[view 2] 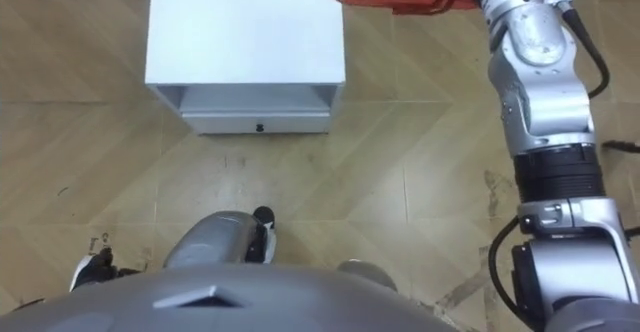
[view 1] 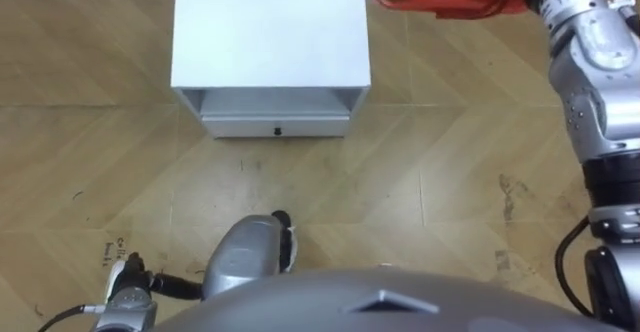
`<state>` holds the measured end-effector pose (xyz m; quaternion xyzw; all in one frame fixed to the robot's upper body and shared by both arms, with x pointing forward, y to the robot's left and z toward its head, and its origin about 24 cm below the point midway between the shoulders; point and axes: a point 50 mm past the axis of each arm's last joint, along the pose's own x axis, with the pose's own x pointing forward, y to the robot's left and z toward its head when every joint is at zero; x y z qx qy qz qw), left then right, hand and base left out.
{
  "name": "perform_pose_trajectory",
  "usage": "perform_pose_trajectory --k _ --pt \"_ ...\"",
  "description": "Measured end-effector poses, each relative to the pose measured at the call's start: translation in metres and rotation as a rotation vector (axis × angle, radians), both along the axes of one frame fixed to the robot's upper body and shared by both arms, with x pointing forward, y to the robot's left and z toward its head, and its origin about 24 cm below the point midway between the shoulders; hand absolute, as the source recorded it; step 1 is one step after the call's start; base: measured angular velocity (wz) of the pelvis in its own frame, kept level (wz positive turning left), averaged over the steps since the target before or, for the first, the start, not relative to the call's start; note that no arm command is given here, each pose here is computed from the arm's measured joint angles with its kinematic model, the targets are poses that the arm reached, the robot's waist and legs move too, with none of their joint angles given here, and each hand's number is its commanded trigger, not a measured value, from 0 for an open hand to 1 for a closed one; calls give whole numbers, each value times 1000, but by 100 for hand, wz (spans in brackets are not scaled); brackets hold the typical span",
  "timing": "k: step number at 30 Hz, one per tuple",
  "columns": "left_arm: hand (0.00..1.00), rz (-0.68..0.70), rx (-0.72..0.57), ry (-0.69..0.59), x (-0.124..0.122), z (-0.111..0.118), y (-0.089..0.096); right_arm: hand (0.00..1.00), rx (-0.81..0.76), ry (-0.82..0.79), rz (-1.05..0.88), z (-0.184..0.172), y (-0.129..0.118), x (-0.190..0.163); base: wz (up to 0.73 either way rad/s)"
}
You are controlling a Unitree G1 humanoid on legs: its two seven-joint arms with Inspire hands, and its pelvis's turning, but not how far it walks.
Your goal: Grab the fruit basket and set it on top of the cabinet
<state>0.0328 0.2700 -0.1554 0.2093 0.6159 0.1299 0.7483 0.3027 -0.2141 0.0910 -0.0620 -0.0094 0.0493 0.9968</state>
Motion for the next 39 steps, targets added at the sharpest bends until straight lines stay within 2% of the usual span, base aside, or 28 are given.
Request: perform_pose_trajectory --k 10,17,20,25,39 --pt "0 5 -41 35 -10 -2 -1 100 -11 19 49 -3 3 0 9" --pt "0 1 -44 52 -15 -2 -2 100 -28 133 36 -29 2 -1 12" --pt "0 -17 -54 65 -17 -2 -2 100 -94 186 44 -41 3 -2 5" --pt "0 -28 -90 60 -11 -2 -3 100 -135 284 16 -58 -6 1 4" --pt "0 -43 -121 51 -7 -1 2 100 -129 365 11 -76 -9 -3 1"
